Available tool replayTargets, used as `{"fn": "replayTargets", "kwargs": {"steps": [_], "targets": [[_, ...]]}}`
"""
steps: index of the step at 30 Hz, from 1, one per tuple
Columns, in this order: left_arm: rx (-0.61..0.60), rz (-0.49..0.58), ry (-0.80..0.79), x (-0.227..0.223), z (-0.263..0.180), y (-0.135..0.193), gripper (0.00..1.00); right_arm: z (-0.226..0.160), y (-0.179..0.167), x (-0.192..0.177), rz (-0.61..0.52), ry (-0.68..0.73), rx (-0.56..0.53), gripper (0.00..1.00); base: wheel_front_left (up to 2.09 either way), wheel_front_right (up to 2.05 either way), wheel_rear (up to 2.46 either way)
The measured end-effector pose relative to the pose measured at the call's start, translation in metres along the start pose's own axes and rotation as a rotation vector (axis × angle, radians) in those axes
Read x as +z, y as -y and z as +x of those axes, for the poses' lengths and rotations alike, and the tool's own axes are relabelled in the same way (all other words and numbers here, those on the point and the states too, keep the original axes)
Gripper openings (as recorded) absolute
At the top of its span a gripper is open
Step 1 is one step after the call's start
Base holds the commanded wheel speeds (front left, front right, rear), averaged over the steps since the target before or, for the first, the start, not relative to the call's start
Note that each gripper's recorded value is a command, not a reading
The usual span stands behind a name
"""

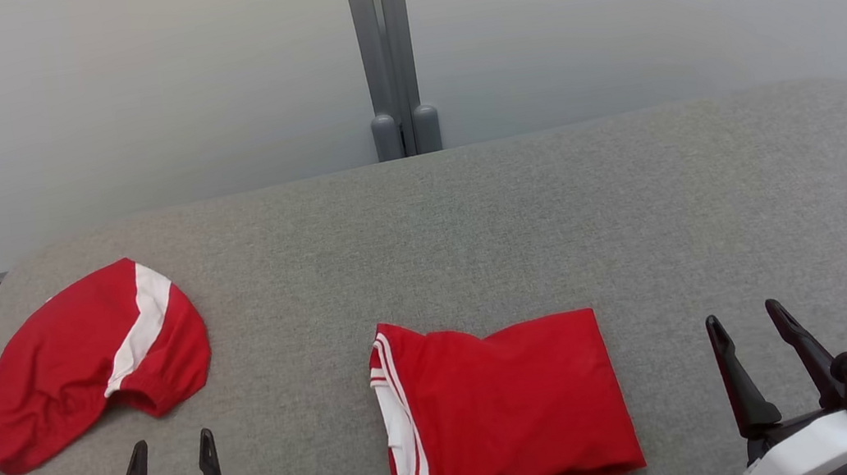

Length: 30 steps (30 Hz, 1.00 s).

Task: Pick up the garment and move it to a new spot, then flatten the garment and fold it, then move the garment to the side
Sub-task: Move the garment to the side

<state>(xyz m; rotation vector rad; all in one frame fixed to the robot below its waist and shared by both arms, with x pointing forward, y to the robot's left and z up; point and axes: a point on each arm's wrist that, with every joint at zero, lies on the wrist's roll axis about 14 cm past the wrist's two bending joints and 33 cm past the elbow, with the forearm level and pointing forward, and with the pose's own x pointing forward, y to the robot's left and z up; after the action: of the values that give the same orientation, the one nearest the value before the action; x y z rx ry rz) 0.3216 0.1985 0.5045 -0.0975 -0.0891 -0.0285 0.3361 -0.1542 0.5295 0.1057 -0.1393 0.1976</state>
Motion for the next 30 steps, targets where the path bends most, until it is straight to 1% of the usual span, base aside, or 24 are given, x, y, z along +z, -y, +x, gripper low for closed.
{"fn": "replayTargets", "kwargs": {"steps": [30], "targets": [[0.017,-0.001,-0.016,-0.004,-0.001,-0.005,1.0,-0.002,-0.002,-0.012,0.006,-0.051,-0.002,1.0,0.0,0.0,0.0]]}}
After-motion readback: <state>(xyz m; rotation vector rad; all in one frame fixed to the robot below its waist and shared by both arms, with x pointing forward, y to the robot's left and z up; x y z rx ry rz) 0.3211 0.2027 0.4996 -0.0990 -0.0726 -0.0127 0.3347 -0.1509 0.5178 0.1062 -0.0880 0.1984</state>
